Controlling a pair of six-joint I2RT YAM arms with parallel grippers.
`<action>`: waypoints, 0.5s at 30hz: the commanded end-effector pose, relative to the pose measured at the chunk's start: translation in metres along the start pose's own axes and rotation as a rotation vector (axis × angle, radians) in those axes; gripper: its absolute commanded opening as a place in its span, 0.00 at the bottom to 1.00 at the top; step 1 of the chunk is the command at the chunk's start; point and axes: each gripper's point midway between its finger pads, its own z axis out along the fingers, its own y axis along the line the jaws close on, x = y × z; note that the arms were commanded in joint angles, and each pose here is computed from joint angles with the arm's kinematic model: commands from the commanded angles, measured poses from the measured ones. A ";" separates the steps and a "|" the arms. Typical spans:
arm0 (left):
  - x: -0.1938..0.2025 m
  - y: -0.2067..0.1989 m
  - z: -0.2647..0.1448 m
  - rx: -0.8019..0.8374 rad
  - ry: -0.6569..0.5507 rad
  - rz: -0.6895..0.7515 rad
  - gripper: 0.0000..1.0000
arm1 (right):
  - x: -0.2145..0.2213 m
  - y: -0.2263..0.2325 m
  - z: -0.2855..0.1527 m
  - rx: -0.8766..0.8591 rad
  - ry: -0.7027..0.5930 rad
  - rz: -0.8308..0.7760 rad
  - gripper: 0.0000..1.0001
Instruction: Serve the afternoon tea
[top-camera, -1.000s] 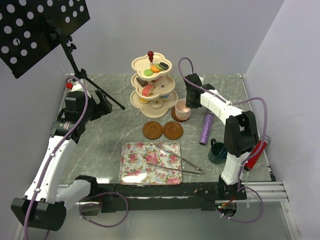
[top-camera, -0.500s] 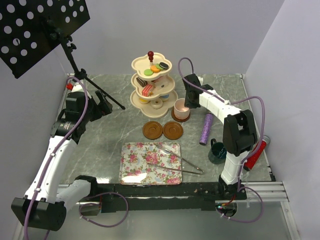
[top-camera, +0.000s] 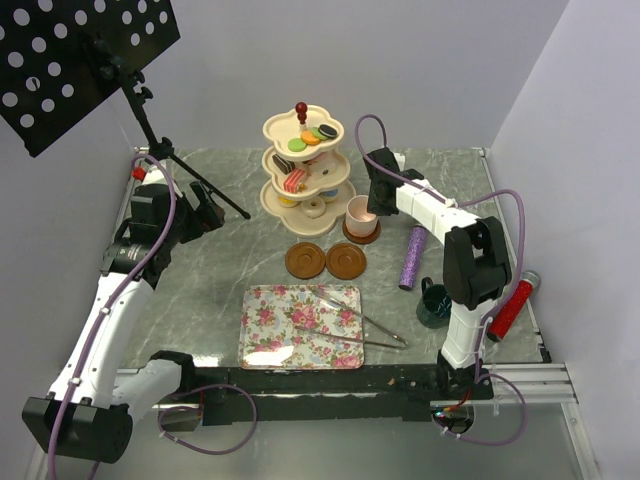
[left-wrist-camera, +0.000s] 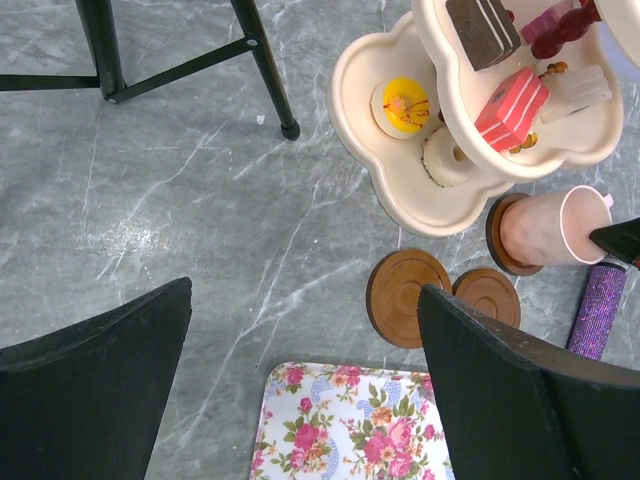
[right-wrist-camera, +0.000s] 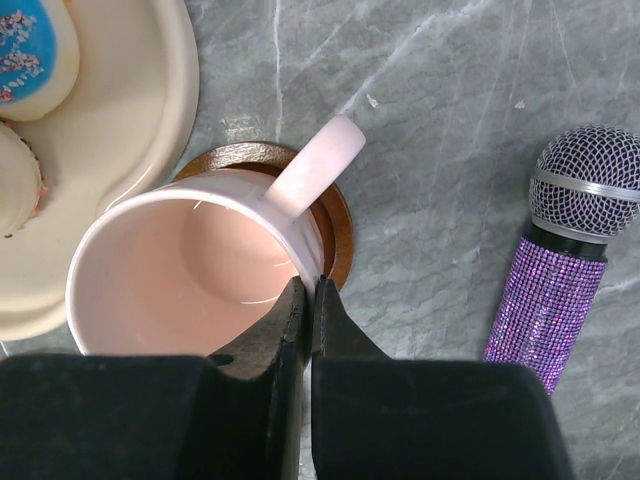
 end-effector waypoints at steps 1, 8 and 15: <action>-0.004 0.000 -0.006 0.006 -0.023 -0.010 1.00 | -0.019 0.007 -0.001 0.004 -0.058 0.031 0.00; -0.004 0.000 -0.005 0.006 -0.023 -0.010 1.00 | -0.018 0.001 0.000 0.035 -0.043 0.020 0.33; -0.005 -0.001 -0.006 0.008 -0.027 -0.009 1.00 | -0.035 0.009 -0.016 -0.032 -0.103 0.006 0.62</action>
